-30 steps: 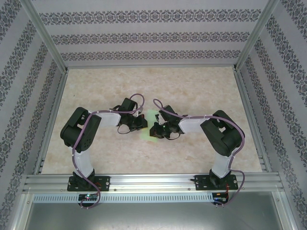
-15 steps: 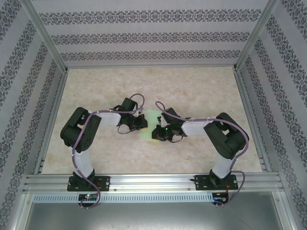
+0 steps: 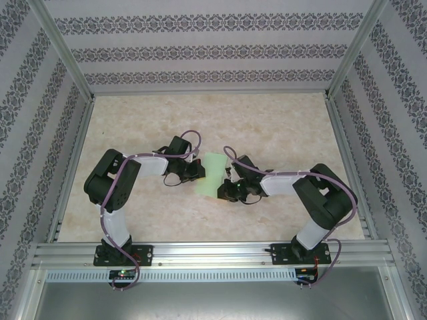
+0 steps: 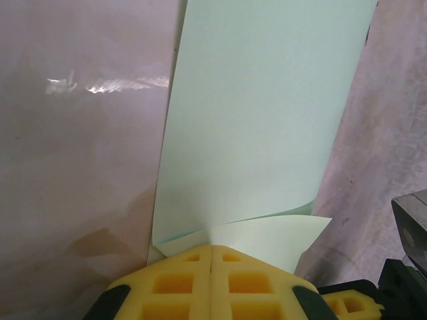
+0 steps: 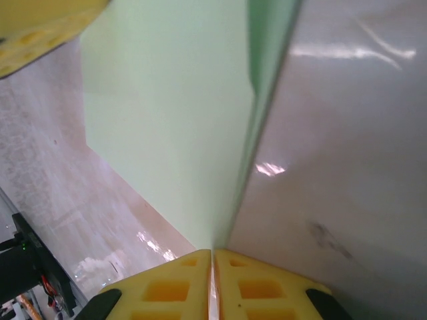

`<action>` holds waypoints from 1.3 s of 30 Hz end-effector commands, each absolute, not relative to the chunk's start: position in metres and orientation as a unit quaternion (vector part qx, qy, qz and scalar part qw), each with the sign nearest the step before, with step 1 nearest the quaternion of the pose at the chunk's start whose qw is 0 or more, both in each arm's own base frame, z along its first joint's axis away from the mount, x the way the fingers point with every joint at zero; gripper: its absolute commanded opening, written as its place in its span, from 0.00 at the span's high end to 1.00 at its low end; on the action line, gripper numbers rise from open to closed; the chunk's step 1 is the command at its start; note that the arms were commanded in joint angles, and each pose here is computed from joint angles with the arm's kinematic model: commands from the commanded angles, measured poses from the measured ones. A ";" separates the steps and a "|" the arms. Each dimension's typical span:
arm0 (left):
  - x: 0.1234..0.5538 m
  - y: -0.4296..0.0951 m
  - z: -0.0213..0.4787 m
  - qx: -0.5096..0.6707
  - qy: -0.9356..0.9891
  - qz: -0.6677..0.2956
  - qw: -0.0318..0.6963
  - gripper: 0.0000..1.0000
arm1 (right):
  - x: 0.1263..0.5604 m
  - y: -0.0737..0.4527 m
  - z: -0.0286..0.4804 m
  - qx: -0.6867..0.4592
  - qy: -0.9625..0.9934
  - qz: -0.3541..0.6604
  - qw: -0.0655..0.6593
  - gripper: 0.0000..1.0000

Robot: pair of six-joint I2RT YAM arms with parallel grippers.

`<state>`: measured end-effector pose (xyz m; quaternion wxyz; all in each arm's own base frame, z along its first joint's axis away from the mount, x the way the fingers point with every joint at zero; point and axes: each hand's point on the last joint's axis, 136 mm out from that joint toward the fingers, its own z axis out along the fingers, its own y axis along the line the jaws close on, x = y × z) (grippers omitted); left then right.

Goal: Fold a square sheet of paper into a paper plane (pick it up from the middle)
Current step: Fold the triangle a second time at the center of the table.

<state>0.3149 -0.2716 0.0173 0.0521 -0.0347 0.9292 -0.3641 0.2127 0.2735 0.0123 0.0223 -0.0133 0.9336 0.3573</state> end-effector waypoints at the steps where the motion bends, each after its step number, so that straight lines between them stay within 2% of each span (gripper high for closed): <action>1: 0.306 -0.251 -0.019 -0.056 0.953 -0.295 0.038 0.96 | 0.202 0.258 0.010 0.009 0.945 0.326 0.003 0.88; 6: 0.308 -0.254 -0.014 -0.052 0.951 -0.302 0.039 0.96 | 0.236 0.282 0.056 -0.006 0.934 0.351 0.064 0.87; 11: 0.309 -0.256 -0.012 -0.048 0.951 -0.304 0.040 0.96 | 0.256 0.309 0.052 -0.011 0.928 0.367 0.058 0.87; 17: 0.310 -0.256 -0.011 -0.045 0.950 -0.306 0.040 0.95 | 0.249 0.315 0.020 -0.005 0.933 0.358 0.030 0.87; 25: 0.308 -0.255 -0.012 -0.046 0.951 -0.303 0.039 0.95 | 0.211 0.291 -0.008 0.004 0.941 0.339 -0.013 0.87; 30: 0.309 -0.255 -0.011 -0.049 0.951 -0.303 0.041 0.96 | 0.198 0.280 -0.001 0.000 0.943 0.332 -0.009 0.87; 39: 0.308 -0.254 -0.005 -0.046 0.951 -0.302 0.045 0.96 | 0.240 0.306 0.052 -0.020 0.932 0.358 0.059 0.87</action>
